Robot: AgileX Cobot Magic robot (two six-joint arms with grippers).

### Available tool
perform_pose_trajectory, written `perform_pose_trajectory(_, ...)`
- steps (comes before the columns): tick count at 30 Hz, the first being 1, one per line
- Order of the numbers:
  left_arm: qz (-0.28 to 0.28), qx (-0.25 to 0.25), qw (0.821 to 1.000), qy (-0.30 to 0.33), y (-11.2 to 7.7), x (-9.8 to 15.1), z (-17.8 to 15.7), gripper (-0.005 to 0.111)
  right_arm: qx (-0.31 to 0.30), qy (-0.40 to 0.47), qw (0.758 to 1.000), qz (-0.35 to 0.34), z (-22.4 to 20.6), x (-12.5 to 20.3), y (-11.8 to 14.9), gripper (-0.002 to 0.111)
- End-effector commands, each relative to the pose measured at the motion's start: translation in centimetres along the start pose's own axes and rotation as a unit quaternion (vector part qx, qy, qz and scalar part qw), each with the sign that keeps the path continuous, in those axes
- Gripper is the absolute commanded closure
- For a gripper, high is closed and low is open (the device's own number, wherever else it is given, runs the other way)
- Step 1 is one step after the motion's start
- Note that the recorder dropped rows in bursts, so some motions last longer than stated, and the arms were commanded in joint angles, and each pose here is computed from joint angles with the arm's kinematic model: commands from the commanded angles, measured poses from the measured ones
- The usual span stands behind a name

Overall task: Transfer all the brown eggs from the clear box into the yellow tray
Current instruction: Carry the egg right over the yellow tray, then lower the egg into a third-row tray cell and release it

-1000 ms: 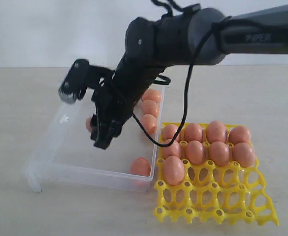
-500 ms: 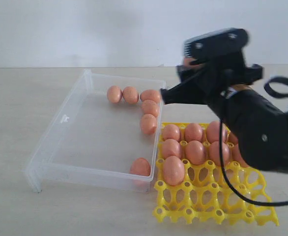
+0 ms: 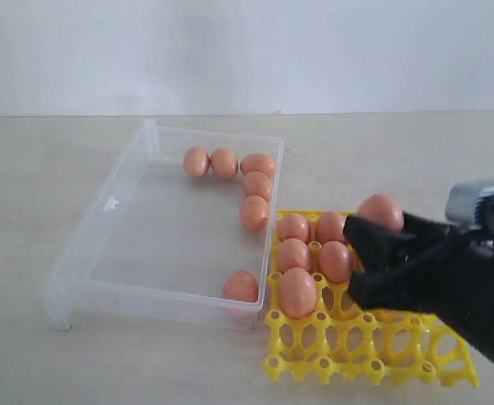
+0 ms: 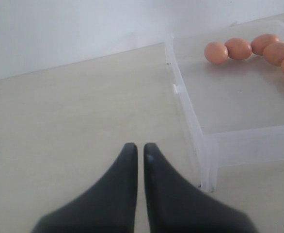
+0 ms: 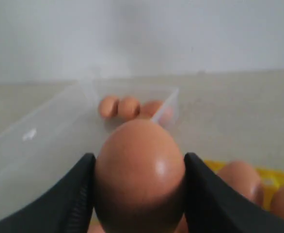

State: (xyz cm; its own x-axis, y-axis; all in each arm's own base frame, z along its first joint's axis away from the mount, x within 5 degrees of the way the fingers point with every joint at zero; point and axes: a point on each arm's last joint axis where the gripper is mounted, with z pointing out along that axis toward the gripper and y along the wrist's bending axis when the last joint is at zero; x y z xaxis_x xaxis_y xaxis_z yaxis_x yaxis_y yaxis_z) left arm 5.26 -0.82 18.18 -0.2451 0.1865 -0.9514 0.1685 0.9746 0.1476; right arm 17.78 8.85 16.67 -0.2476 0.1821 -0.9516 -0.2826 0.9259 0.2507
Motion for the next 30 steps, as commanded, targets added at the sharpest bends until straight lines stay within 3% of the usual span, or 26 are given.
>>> perform_pose_trajectory(1, -0.006, -0.002, 1.0, -0.001, 0.0, 0.1, 0.0, 0.103, -0.024, 0.104, 0.994, -0.033, -0.7, 2.1, 0.2, 0.109)
perform_pose_trajectory(4, -0.006, -0.002, 1.0, -0.001, 0.0, 0.1, 0.0, 0.103, -0.027, 0.101, 0.993, -0.055, -0.6, 2.0, 0.2, 0.109)
perform_pose_trajectory(8, -0.006, -0.002, 1.0, -0.001, 0.0, 0.1, 0.0, 0.103, -0.019, 0.18, 0.979, -0.096, 0.4, 3.5, 0.2, 0.109)
perform_pose_trajectory(11, -0.006, -0.002, 1.0, -0.001, 0.0, 0.1, 0.0, 0.103, -0.03, 0.17, 0.979, -0.107, 1.5, 3.9, 0.4, 0.109)
perform_pose_trajectory(25, -0.006, -0.002, 1.0, -0.001, 0.0, 0.1, 0.0, 0.103, -0.022, 0.169, 0.98, -0.102, 3.3, 4.8, 0.4, 0.108)
perform_pose_trajectory(28, -0.006, -0.002, 1.0, -0.001, 0.0, 0.1, 0.0, 0.103, -0.021, 0.168, 0.98, -0.102, 3.3, 4.8, 0.4, 0.101)
perform_pose_trajectory(30, -0.006, -0.002, 1.0, -0.001, 0.0, 0.1, 0.0, 0.103, -0.021, 0.168, 0.98, -0.102, 3.3, 4.8, 0.4, 0.089)
